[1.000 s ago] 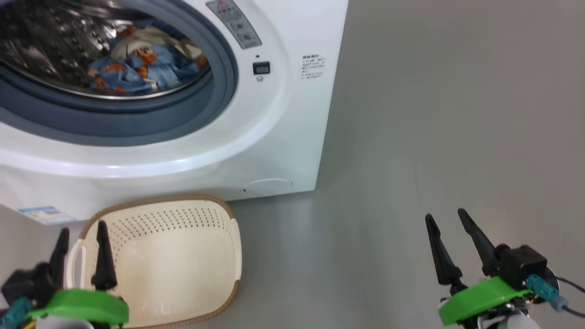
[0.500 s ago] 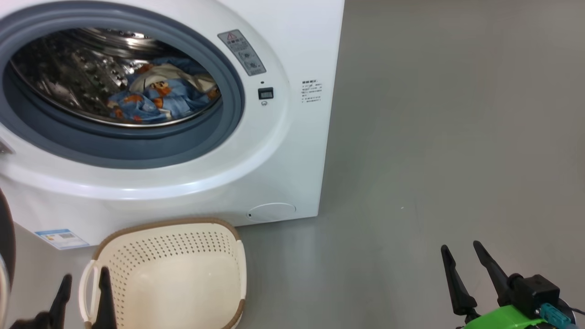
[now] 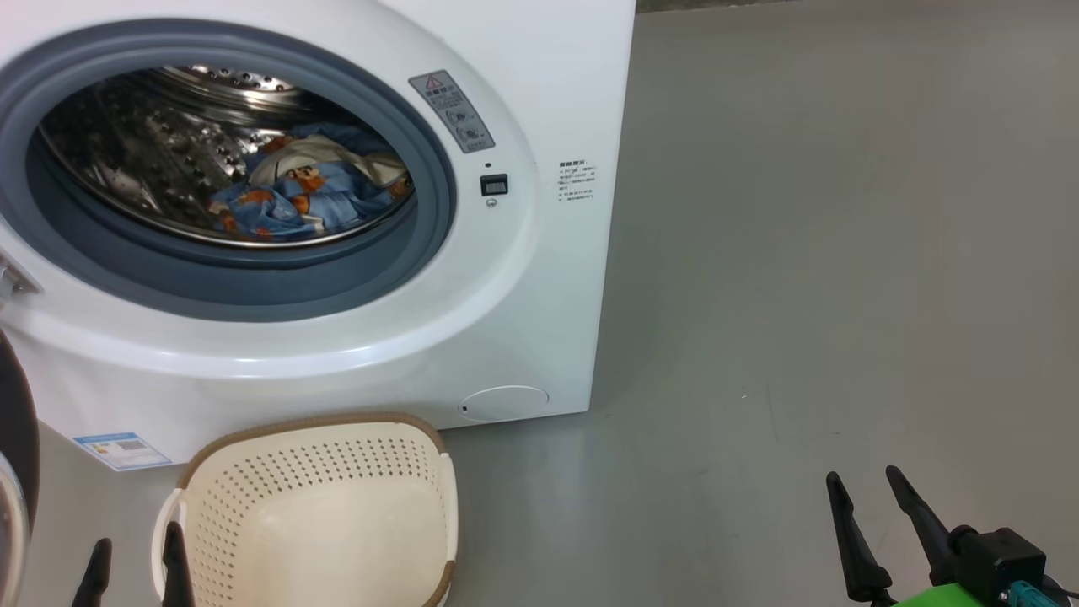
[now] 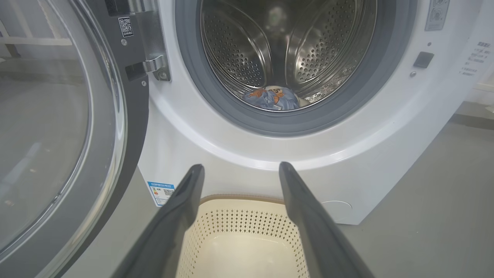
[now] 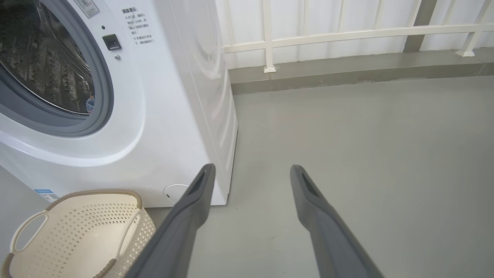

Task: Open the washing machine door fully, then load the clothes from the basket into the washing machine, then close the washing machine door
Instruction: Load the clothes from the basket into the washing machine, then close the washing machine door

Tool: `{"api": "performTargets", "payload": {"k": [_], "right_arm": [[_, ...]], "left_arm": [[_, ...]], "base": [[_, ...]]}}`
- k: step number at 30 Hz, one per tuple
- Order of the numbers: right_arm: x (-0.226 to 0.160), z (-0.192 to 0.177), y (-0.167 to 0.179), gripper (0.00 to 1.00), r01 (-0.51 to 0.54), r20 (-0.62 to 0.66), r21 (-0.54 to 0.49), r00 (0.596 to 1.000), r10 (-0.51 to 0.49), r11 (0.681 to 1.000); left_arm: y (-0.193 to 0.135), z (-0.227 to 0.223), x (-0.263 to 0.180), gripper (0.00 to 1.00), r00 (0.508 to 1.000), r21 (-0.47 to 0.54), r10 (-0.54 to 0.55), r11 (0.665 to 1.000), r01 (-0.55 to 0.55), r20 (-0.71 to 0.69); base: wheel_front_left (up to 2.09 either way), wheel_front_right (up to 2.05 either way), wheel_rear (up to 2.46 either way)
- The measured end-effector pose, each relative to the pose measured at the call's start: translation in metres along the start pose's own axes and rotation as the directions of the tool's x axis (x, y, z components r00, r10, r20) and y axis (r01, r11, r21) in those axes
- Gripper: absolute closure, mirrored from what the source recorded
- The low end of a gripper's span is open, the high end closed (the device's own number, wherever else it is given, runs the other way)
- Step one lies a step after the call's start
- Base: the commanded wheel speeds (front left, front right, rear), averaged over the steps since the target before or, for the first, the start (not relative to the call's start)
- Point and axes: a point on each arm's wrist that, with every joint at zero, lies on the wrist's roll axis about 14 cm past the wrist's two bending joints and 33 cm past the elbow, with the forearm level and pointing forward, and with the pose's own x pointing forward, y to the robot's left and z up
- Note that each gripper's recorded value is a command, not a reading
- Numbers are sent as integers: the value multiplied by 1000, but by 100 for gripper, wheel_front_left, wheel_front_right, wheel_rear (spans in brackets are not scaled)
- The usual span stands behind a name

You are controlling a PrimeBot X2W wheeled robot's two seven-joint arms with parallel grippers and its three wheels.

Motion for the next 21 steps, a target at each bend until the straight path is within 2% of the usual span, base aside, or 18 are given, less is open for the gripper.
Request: {"api": "performTargets", "payload": {"k": [12, 21], "right_arm": [[0, 1, 0, 0, -1, 2, 0, 1000, 1, 1000], [1, 1, 1, 0, -4, 4, 0, 1000, 4, 1000]], "left_arm": [[-2, 1, 0, 0, 1000, 1, -2, 1000, 2, 5], [-1, 2, 0, 0, 1000, 0, 0, 1000, 0, 7]], "base": [[-5, 5, 0], [-101, 101, 0]]}}
